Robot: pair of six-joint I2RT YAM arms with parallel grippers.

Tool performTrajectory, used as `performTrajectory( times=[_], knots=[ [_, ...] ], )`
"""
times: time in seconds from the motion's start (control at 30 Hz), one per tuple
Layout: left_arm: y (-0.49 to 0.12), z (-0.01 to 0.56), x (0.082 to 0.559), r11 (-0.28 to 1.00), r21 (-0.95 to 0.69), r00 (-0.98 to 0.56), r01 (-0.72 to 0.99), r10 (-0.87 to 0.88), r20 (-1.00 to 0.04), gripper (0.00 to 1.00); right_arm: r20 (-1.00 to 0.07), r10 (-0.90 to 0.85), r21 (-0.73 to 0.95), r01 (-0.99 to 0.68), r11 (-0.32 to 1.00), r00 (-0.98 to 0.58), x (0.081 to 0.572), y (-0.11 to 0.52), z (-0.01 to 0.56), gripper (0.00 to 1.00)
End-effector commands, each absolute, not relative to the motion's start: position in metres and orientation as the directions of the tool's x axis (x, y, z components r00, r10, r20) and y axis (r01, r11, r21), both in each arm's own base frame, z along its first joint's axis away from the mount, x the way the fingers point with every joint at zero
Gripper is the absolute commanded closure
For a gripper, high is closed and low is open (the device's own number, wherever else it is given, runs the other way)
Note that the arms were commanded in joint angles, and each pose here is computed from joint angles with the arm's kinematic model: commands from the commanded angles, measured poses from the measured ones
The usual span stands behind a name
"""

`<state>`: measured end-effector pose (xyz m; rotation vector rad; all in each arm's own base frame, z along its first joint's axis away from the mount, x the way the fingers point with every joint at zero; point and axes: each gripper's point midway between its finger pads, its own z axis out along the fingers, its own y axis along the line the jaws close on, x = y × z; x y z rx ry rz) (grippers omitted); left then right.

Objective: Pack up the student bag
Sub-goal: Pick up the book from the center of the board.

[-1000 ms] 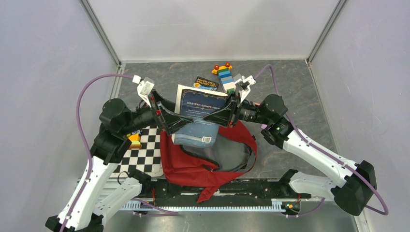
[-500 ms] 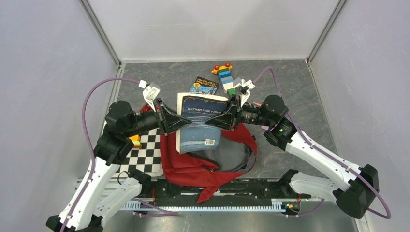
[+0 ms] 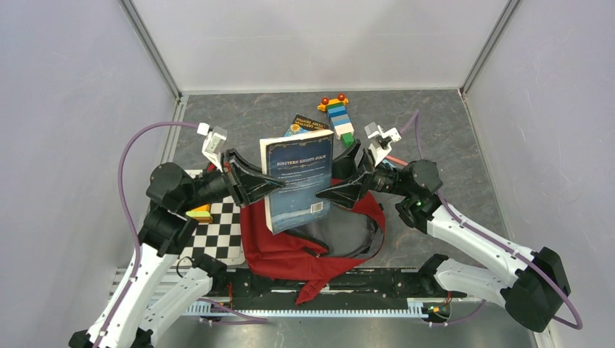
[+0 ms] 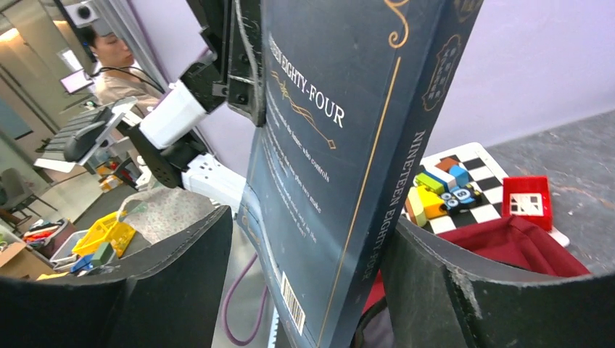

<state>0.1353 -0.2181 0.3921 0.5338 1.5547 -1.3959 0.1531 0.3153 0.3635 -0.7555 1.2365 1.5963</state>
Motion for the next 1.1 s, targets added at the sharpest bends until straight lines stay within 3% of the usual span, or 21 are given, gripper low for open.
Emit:
performTrajectory(
  times=[0.0, 0.07, 0.13, 0.27, 0.3, 0.33, 0.37, 0.4, 0.43, 0.5, 0.6, 0.7, 0.83, 1.07],
  knots=[
    [-0.217, 0.437, 0.123, 0.149, -0.449, -0.37, 0.881, -0.375, -0.85, 0.98, -0.872, 0.368, 0.296, -0.946, -0.128, -0.323, 0.137, 0.309, 0.391, 0.24],
    [-0.217, 0.438, 0.123, 0.141, -0.451, -0.371, 0.882, -0.383, -0.846, 0.98, -0.871, 0.375, 0.286, -0.948, -0.142, -0.319, 0.135, 0.309, 0.395, 0.26],
    [-0.218, 0.434, 0.124, 0.142, -0.455, -0.377, 0.879, -0.377, -0.846, 0.98, -0.871, 0.381, 0.272, -0.95, -0.154, -0.311, 0.133, 0.308, 0.4, 0.34],
    [-0.22, 0.418, 0.133, 0.174, -0.487, -0.405, 0.856, -0.36, -0.84, 0.97, -0.869, 0.386, 0.264, -0.95, -0.167, -0.31, 0.13, 0.308, 0.407, 0.76],
    [-0.22, 0.413, 0.137, 0.195, -0.495, -0.41, 0.847, -0.354, -0.84, 0.89, -0.867, 0.387, 0.272, -0.949, -0.158, -0.313, 0.132, 0.307, 0.407, 0.9],
    [-0.219, 0.404, 0.143, 0.236, -0.504, -0.414, 0.831, -0.342, -0.843, 0.72, -0.866, 0.391, 0.283, -0.951, -0.128, -0.311, 0.136, 0.307, 0.406, 1.0],
    [-0.216, 0.391, 0.15, 0.29, -0.521, -0.428, 0.803, -0.327, -0.842, 0.43, -0.866, 0.393, 0.302, -0.95, -0.082, -0.309, 0.143, 0.306, 0.403, 1.0],
    [-0.212, 0.38, 0.158, 0.351, -0.519, -0.424, 0.78, -0.314, -0.85, 0.25, -0.869, 0.387, 0.333, -0.943, 0.0, -0.307, 0.156, 0.306, 0.395, 1.0],
    [-0.206, 0.363, 0.17, 0.436, -0.535, -0.44, 0.724, -0.306, -0.844, 0.14, -0.873, 0.389, 0.357, -0.929, 0.096, -0.295, 0.171, 0.302, 0.39, 1.0],
    [-0.187, 0.328, 0.191, 0.604, -0.538, -0.467, 0.587, -0.29, -0.835, 0.05, -0.896, 0.328, 0.407, -0.846, 0.345, -0.298, 0.204, 0.289, 0.36, 1.0],
    [-0.164, 0.276, 0.206, 0.744, -0.544, -0.551, 0.387, -0.287, -0.784, 0.0, -0.918, 0.268, 0.397, -0.653, 0.645, -0.294, 0.24, 0.249, 0.329, 1.0],
    [-0.164, 0.245, 0.207, 0.756, -0.596, -0.631, 0.271, -0.329, -0.703, 0.0, -0.922, 0.187, 0.341, -0.477, 0.81, -0.34, 0.251, 0.212, 0.293, 1.0],
    [-0.171, 0.222, 0.208, 0.8, -0.574, -0.674, 0.177, -0.326, -0.663, 0.0, -0.922, 0.156, 0.286, -0.35, 0.892, -0.355, 0.252, 0.18, 0.273, 1.0],
    [-0.223, 0.196, 0.203, 0.925, -0.337, -0.73, 0.175, -0.108, -0.675, 0.0, -0.922, 0.141, 0.245, -0.262, 0.934, -0.361, 0.245, 0.153, 0.268, 1.0]
  ],
)
